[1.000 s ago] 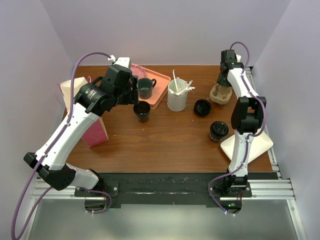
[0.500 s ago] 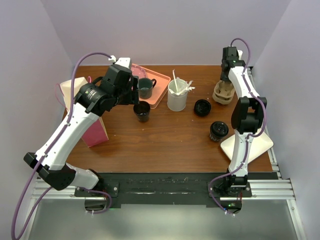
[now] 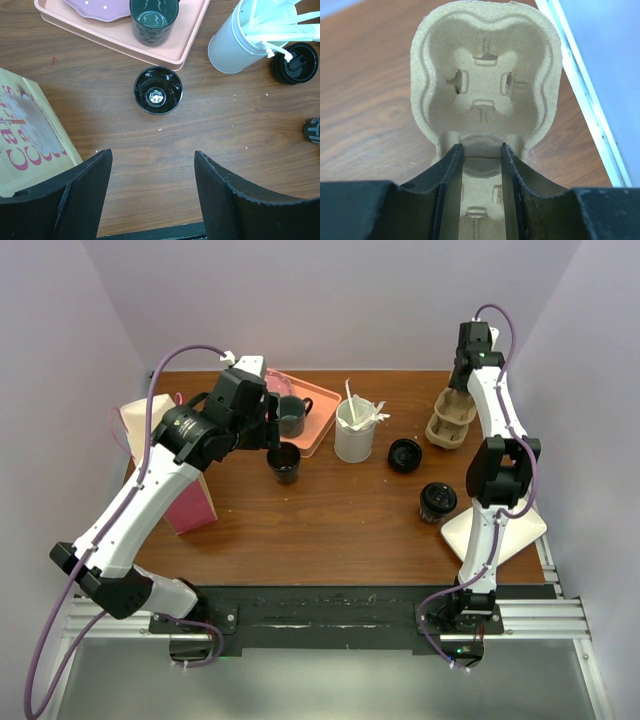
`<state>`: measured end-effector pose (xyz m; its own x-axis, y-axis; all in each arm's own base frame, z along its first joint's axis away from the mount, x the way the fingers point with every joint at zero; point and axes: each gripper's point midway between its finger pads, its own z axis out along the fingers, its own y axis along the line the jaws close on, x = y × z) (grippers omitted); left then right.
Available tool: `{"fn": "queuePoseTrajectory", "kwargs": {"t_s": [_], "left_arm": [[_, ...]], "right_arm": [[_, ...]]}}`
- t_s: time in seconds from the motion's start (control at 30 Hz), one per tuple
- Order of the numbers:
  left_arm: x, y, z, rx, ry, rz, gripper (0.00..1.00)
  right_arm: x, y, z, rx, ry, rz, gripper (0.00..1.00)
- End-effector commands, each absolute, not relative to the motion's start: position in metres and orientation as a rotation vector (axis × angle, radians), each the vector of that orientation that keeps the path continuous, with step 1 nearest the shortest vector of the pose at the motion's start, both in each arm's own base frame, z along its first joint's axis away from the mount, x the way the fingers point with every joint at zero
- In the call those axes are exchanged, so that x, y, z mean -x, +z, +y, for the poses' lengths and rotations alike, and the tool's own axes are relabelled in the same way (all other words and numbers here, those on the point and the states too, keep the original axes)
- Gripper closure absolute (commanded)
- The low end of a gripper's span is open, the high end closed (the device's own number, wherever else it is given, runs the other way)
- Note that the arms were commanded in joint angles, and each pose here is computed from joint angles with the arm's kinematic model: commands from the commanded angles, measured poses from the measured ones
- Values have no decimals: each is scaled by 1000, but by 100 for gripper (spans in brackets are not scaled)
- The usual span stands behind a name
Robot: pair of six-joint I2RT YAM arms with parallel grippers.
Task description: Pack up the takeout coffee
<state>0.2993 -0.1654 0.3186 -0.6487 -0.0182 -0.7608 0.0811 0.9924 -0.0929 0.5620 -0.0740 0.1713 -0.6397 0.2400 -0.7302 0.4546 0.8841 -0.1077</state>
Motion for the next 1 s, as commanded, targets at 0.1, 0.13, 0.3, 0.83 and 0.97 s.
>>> {"fn": "queuePoseTrajectory", "kwargs": {"t_s": [0.1,0.13,0.3,0.83,0.97], "left_arm": [[-311,348,-132,98,31,2162,29],[-312,350,-123,124,76,2157,29],[-304,369,-59,335,329,2080,29],[-303,351,11,557,623,1978,31],[-328,348,7,585,543,2015,34]], "right_arm": [[-552,227,-57,-473,-256,2229,74],[-549,235,-53,-466,-245,2219,74],[-534,255,-28,-414,-178,2222,73],[-498,311,57,-206,117,2179,73],[-496,324,75,-203,243,2175,73]]}}
